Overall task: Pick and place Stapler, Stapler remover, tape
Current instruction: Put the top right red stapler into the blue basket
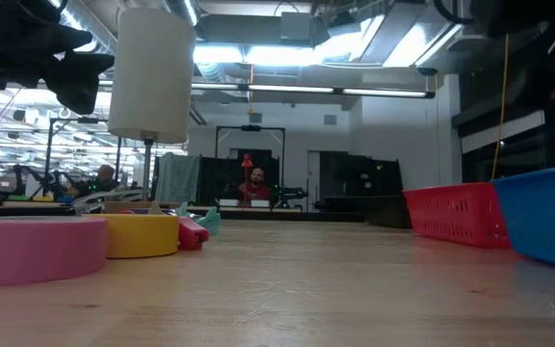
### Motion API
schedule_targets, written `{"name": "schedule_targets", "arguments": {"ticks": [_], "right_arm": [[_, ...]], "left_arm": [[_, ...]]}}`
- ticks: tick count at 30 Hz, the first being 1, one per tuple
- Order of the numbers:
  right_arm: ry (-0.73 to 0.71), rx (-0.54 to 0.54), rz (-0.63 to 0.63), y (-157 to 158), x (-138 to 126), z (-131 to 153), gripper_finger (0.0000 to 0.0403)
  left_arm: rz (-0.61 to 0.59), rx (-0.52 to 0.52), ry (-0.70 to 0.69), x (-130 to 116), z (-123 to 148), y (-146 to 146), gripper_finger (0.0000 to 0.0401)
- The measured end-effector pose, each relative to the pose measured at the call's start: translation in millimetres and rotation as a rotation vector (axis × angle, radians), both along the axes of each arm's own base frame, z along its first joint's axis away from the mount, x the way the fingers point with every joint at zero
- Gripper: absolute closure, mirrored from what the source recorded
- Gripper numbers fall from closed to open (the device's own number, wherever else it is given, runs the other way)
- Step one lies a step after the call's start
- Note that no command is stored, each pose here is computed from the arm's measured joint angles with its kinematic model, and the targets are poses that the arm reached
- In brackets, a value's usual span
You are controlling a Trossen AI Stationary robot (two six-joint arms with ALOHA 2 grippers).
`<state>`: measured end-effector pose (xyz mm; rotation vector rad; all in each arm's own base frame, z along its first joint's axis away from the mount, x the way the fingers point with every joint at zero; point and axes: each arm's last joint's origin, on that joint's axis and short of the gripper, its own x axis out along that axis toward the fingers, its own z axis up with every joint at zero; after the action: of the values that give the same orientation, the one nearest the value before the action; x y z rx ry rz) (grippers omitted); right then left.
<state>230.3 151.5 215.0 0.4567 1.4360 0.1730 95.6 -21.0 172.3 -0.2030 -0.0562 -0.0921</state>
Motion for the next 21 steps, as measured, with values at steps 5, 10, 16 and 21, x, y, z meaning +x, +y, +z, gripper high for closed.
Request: {"name": "schedule_targets", "arguments": {"ticks": [5,10,16,21], "right_arm": [[0.014,-0.046,-0.01,-3.3,-5.2,-12.2,0.0339],[0.034,-0.06,-0.023,-9.4,-11.1,-31.0,0.0336],[0.01,-0.05,-0.039,-18.3,-10.3,-45.1,0.0334],[-0.007,-0.059,-0.007,-22.9,-8.9,-47.0,0.0322]], "left_arm": [[0.0,0.0,0.0,0.0,0.1,0.0,0.0232],[0.0,0.0,0.0,0.0,0.0,0.0,0.0232],[0.0,0.0,0.0,0.0,0.1,0.0,0.0232],[0.0,0.0,0.0,0.0,0.1,0.0,0.0232]]}}
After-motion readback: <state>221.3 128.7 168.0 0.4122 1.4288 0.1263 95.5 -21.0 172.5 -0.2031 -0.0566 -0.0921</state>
